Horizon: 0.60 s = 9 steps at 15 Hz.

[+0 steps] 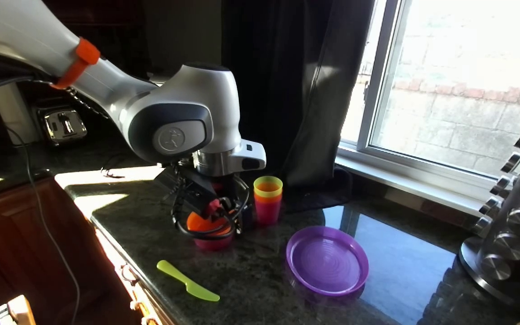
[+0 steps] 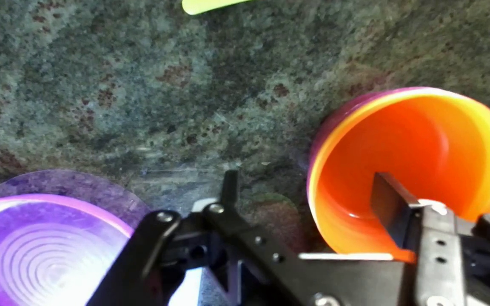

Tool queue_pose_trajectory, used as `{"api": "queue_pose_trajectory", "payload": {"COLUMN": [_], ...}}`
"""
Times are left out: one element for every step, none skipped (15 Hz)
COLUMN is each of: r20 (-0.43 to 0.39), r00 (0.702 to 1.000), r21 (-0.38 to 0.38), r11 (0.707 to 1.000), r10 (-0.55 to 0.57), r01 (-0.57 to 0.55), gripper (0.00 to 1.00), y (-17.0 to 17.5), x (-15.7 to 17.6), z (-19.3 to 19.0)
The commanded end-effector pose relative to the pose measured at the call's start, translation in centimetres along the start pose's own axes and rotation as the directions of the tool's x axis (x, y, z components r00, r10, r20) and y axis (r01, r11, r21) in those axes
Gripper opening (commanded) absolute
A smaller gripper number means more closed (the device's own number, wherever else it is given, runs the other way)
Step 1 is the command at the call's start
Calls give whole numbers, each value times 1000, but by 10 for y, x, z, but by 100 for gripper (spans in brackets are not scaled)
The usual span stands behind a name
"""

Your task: Unstack the bowls

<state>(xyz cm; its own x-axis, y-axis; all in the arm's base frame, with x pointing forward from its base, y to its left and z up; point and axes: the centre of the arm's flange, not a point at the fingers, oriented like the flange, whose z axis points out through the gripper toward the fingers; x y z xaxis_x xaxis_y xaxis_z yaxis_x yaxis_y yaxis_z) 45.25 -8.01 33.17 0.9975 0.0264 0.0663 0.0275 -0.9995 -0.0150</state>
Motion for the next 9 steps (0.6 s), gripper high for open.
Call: {"api": "queue_pose_trajectory", "payload": {"r20": [4,7,9,11,13,16,16,17,18], "r00": [1000,1000,1000,1000,1000,1000,1000,1000,1000], "r21": [16,18,16,15,15,14,13,12,10], "r11": [1000,1000,1000,1000,1000,1000,1000,1000,1000], "r10": [18,16,15,11,9,5,3,1,1], "r01": [-18,-16,-15,-11,-9,-6,-4,-2,-1], "gripper": [50,41,34,26,21,11,7,0,0], "y": [0,0,-1,-2,-3,-4,-4,-5,-5], "x": [14,16,18,20,22,24,25,27,28], "z": [11,12,14,15,16,17,18,18,19]}}
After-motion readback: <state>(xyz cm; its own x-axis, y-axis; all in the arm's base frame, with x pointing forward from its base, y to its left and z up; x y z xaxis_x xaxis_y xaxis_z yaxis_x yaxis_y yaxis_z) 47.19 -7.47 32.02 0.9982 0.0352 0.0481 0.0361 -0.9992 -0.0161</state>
